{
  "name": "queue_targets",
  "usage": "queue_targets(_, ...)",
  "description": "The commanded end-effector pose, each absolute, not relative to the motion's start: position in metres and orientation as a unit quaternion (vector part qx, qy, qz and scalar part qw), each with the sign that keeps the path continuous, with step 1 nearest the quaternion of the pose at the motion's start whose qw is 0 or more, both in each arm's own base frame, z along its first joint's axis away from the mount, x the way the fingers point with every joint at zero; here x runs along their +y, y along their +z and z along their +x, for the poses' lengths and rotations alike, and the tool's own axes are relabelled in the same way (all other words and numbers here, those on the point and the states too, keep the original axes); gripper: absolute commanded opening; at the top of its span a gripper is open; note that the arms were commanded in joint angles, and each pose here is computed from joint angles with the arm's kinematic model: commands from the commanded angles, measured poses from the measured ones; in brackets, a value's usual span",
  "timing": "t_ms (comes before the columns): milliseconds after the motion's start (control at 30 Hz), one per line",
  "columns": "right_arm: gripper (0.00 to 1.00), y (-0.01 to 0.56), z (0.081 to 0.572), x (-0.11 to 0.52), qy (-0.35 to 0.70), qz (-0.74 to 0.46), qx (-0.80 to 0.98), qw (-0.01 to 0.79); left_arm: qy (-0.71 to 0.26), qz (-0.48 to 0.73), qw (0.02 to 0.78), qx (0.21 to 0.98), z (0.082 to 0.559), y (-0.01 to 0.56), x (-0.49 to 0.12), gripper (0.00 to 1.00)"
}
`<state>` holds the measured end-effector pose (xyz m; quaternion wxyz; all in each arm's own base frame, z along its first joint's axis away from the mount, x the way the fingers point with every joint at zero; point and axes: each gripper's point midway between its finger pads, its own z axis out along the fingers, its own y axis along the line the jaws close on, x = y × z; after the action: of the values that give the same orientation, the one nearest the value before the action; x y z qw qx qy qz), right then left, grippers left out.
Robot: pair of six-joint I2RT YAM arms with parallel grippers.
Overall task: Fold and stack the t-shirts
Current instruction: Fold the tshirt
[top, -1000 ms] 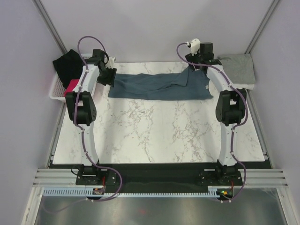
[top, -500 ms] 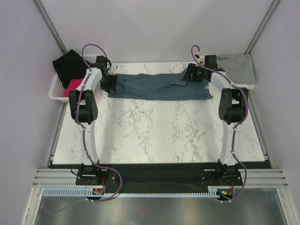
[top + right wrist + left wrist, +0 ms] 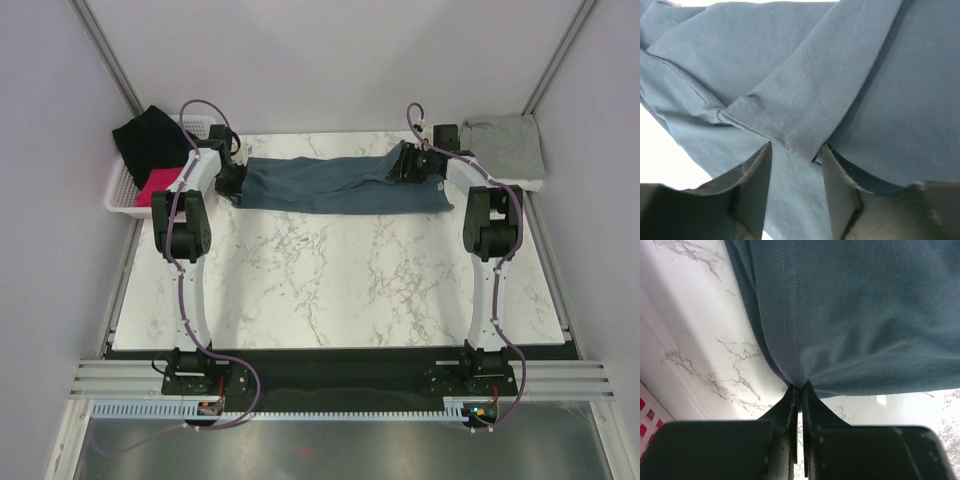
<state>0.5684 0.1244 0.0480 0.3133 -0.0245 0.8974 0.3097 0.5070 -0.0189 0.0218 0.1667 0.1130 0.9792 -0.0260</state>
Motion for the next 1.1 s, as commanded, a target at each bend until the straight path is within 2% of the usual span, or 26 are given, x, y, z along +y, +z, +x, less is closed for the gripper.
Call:
queue_targets(0, 0.47, 0.062, 0.583, 0.132, 0.333, -0.036, 0.88, 0.338, -0.018, 0.109, 0.163, 0.981, 0.503, 0.018, -0.012, 0.02)
queue_targets(33, 0.44, 0.063, 0.584, 0.133, 0.335, -0.036, 0.878, 0.339, -0.019, 0.107, 0.161, 0.981, 0.502, 0.017, -0.012, 0.02)
queue_targets(133, 0.28, 0.067, 0.589, 0.135, 0.344, -0.037, 0.872, 0.347, -0.02, 0.109, 0.158, 0.981, 0.499, 0.018, -0.01, 0.02)
queue_targets(167, 0.15, 0.072, 0.594, 0.136, 0.347, -0.038, 0.867, 0.356, -0.021, 0.109, 0.16, 0.981, 0.498, 0.02, -0.011, 0.02)
queue_targets(233, 0.0, 0.08, 0.599, 0.139, 0.353, -0.034, 0.861, 0.364, -0.027, 0.11, 0.156, 0.981, 0.493, 0.02, -0.013, 0.02)
queue_targets(400, 0.0, 0.148, 0.645, 0.154, 0.398, -0.021, 0.803, 0.443, -0.025, 0.118, 0.145, 0.982, 0.483, 0.017, -0.014, 0.02)
queue_targets(467, 0.0, 0.15, 0.659, 0.159, 0.415, -0.001, 0.792, 0.449, -0.022, 0.121, 0.142, 0.982, 0.48, 0.018, -0.015, 0.02)
queue_targets(500, 0.02, 0.172, 0.669, 0.165, 0.417, -0.01, 0.775, 0.475, -0.02, 0.124, 0.14, 0.982, 0.478, 0.017, -0.015, 0.06)
queue_targets(533, 0.04, 0.161, 0.676, 0.167, 0.414, -0.004, 0.776, 0.476, -0.017, 0.13, 0.141, 0.981, 0.478, 0.019, -0.017, 0.11)
queue_targets(567, 0.16, 0.162, 0.68, 0.17, 0.415, 0.001, 0.773, 0.48, -0.011, 0.135, 0.139, 0.981, 0.476, 0.018, -0.017, 0.18)
queue_targets(600, 0.52, 0.175, 0.684, 0.178, 0.419, -0.01, 0.759, 0.498, -0.003, 0.136, 0.141, 0.981, 0.476, 0.02, -0.016, 0.24)
queue_targets(667, 0.74, 0.179, 0.682, 0.187, 0.429, -0.024, 0.751, 0.501, 0.01, 0.137, 0.143, 0.98, 0.474, 0.023, -0.016, 0.32)
queue_targets(700, 0.87, 0.19, 0.68, 0.19, 0.434, -0.032, 0.746, 0.505, 0.013, 0.138, 0.155, 0.978, 0.477, 0.031, -0.017, 0.4)
queue_targets(800, 0.98, 0.209, 0.665, 0.187, 0.446, -0.045, 0.743, 0.497, 0.033, 0.137, 0.178, 0.974, 0.48, 0.053, -0.014, 0.44)
queue_targets(967, 0.98, 0.216, 0.649, 0.139, 0.415, -0.026, 0.763, 0.495, 0.058, 0.119, 0.245, 0.961, 0.492, 0.11, -0.011, 0.44)
queue_targets(1067, 0.98, 0.199, 0.637, 0.094, 0.372, 0.005, 0.794, 0.481, 0.053, 0.121, 0.275, 0.952, 0.5, 0.136, -0.016, 0.45)
